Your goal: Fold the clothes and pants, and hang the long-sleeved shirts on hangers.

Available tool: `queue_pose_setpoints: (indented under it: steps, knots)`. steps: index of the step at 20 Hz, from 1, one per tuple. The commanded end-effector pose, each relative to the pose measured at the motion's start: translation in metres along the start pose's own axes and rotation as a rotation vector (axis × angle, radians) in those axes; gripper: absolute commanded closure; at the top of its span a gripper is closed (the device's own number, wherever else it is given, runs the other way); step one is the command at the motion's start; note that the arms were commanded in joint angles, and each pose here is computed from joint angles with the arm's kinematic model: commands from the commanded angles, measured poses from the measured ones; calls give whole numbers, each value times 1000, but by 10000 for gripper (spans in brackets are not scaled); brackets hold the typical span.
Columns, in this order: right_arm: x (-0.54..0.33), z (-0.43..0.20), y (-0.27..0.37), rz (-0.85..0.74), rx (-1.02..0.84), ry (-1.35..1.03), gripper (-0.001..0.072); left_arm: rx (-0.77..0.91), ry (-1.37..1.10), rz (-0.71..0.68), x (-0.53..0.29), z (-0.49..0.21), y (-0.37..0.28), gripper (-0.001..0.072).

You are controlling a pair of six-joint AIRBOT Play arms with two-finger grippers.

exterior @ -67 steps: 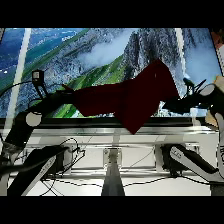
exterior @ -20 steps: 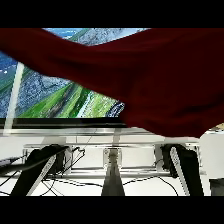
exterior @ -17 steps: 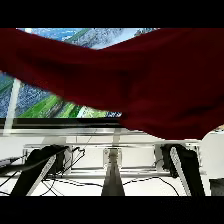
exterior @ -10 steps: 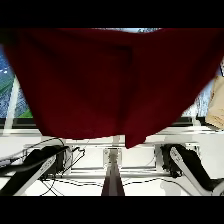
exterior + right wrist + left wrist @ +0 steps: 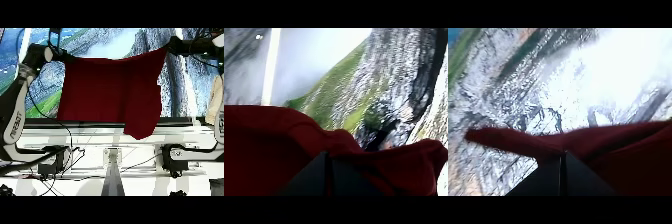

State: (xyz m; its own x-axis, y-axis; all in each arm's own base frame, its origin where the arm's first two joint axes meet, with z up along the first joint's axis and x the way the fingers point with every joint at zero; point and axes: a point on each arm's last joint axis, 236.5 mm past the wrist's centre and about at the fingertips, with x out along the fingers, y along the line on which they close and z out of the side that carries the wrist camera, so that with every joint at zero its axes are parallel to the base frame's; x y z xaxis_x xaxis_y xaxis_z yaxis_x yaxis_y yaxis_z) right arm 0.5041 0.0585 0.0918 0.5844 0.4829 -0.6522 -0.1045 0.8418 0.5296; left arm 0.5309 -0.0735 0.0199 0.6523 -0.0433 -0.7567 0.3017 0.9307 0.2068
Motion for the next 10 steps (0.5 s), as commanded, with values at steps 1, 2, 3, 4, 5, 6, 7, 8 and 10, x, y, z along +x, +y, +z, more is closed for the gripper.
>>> queue_pose_setpoints:
  steps: [1,2,3,4,5,6,7,8,10]
  knots:
    - [40,-2,-39,-65,36,-7,701,3,6,-4,29,-8,-3,695]
    - [40,-5,-45,-90,14,8,702,0,10,-2,28,-10,-2,695]
    - [38,-12,-49,-111,-9,40,701,-5,29,-1,28,-15,1,695]
    - [37,-24,-53,-126,-28,92,701,-10,71,-5,28,-25,2,695]
    - [34,-42,-58,-146,-51,170,702,-12,128,-13,26,-39,1,695]
    - [29,-61,-64,-167,-70,255,702,-14,205,-25,23,-57,-1,695]
    - [21,-83,-67,-178,-79,356,702,-15,283,-38,19,-75,-3,696]
    - [12,-105,-68,-179,-80,459,702,6,371,-56,12,-95,-6,696]
    - [-11,-144,-61,-153,-59,650,702,105,530,-115,-5,-130,-11,696]
